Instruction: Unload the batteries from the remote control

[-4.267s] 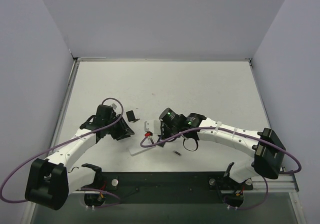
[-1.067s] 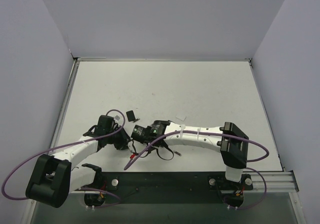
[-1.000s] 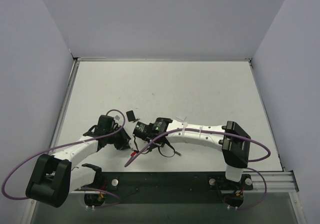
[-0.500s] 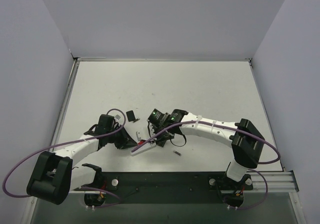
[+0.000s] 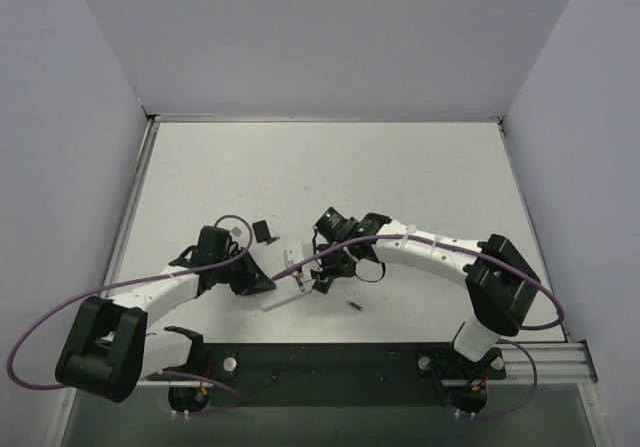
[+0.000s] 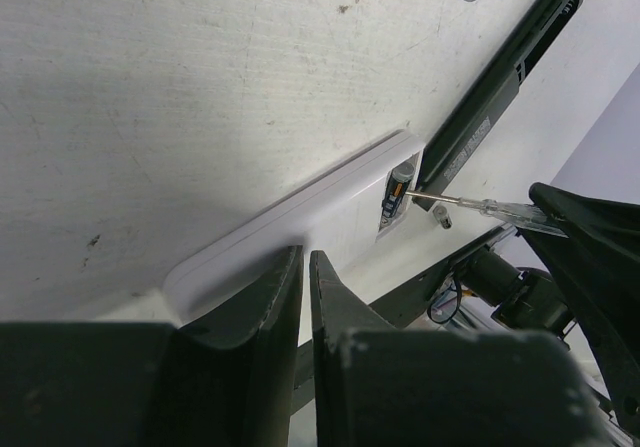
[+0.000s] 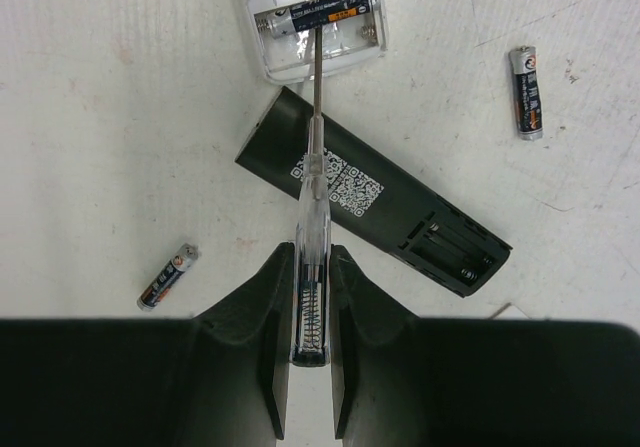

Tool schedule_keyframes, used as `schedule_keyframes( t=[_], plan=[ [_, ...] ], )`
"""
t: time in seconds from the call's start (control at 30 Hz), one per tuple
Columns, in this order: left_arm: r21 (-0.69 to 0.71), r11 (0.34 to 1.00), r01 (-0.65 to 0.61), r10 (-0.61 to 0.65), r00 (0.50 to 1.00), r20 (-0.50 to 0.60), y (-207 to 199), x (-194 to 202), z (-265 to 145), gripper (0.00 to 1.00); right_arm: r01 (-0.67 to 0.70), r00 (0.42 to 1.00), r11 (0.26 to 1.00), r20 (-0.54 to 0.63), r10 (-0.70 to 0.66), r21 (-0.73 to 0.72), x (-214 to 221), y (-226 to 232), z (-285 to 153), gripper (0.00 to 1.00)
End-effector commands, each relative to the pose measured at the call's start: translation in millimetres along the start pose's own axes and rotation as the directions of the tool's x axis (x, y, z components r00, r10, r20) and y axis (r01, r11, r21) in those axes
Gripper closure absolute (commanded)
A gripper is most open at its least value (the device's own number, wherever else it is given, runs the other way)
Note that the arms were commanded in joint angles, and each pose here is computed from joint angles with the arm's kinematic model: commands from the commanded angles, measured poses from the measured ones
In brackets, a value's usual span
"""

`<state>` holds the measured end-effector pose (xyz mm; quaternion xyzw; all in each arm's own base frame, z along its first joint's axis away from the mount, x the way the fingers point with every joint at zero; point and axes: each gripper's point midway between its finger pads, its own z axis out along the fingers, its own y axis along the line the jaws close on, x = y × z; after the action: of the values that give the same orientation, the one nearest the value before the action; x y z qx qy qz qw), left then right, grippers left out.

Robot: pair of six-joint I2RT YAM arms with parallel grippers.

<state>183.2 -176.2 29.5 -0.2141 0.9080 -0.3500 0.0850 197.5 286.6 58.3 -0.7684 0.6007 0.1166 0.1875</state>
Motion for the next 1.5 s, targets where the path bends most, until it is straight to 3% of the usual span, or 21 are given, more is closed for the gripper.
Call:
schedule_keyframes(
  t=[0.0, 0.77, 1.27, 1.47],
  plan=[
    [-0.107, 0.994, -0.004, 0.009, 0.999, 0.04, 22, -8, 4, 0.81, -0.026, 0.991, 0.986, 0.125, 0.047, -0.165, -16, 35, 13, 1.0],
    [-0.132, 0.991, -0.025, 0.032, 0.998, 0.05, 23, -12, 1, 0.81, -0.091, 0.954, 0.982, 0.268, 0.134, -0.166, -36, 17, -16, 1.0],
    [-0.133, 0.99, -0.044, 0.048, 0.998, 0.03, 13, -22, 12, 0.8, -0.174, 0.94, 0.973, 0.27, 0.21, -0.151, -28, -2, -22, 1.0],
    [-0.112, 0.99, -0.082, 0.085, 0.996, 0.02, -2, -29, 9, 0.78, -0.244, 0.938, 0.966, 0.233, 0.257, -0.084, -22, -17, -28, 1.0]
  ],
)
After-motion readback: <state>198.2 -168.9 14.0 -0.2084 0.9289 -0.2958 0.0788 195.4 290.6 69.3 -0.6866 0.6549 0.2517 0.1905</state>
